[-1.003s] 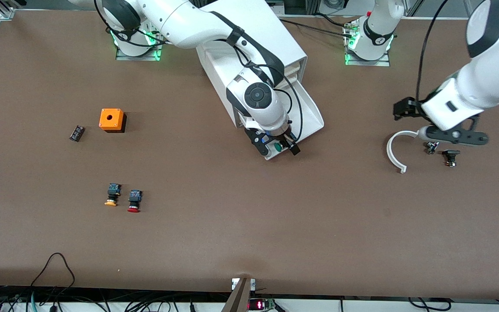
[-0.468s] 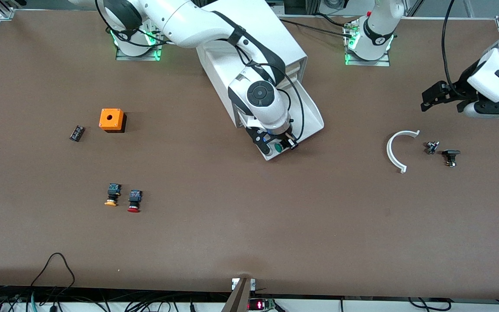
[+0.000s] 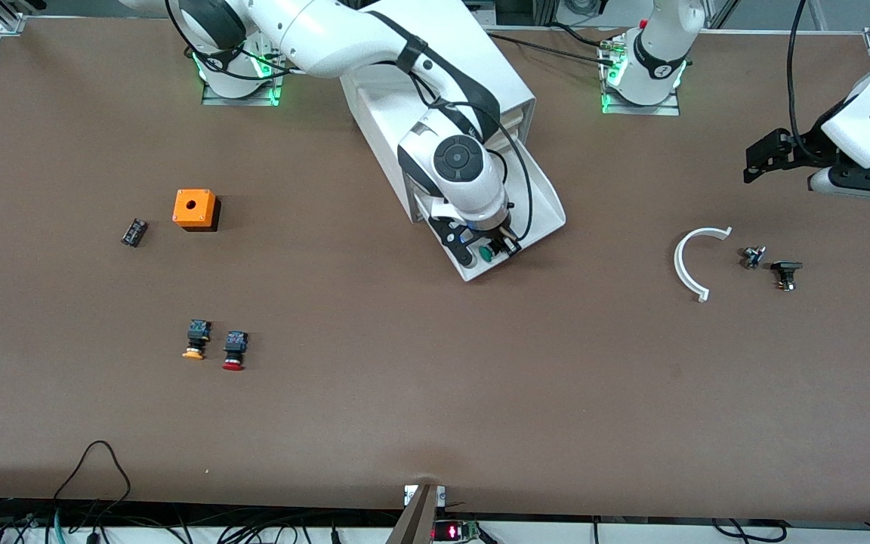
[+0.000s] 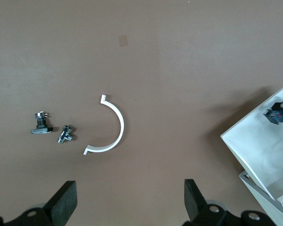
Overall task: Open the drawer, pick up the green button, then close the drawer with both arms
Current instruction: 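Lift the green button out of the drawer with the right gripper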
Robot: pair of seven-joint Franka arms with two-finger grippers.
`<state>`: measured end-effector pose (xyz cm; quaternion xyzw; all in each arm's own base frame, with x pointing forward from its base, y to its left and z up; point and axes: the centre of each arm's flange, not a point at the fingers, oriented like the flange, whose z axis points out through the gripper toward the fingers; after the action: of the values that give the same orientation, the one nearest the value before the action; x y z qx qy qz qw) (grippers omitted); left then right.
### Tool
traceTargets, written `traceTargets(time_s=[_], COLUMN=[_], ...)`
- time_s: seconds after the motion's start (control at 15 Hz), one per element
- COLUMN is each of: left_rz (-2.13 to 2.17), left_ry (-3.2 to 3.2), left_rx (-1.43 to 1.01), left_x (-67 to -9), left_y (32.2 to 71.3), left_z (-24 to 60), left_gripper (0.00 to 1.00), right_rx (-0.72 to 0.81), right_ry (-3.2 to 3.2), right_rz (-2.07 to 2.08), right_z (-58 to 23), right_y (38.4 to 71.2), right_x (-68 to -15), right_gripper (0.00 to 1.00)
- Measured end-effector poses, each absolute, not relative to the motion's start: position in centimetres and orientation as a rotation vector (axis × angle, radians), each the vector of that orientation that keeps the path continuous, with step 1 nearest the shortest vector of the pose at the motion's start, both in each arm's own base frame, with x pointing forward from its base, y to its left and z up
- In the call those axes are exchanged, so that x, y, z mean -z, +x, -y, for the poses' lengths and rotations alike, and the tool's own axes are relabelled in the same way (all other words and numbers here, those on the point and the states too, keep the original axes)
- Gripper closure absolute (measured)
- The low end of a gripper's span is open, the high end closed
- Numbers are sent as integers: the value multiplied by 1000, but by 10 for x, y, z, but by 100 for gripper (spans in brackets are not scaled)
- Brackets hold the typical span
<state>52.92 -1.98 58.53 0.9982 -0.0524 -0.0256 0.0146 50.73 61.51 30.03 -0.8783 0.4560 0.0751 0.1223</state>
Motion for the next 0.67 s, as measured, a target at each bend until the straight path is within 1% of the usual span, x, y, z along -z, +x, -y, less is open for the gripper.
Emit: traceTargets(time_s=[0.2,0.33,0.67], left_rz=[169,167,167], left_ry=[3107,3107,3107], left_rx=[80,80,81], left_x=[-585,-585,-585], left_y=[529,529,529], left_z=[22,21,21], left_gripper=[0,0,0], right_rx=[-200,-169,-122], right_ry=[-2556,-2574,-2697], right_rz=[-1323,-1263,-1034], right_z=[-603,-585,-498], right_y=[520,537,606], right_x=[-349,-369,-391], right_gripper=[59,59,59])
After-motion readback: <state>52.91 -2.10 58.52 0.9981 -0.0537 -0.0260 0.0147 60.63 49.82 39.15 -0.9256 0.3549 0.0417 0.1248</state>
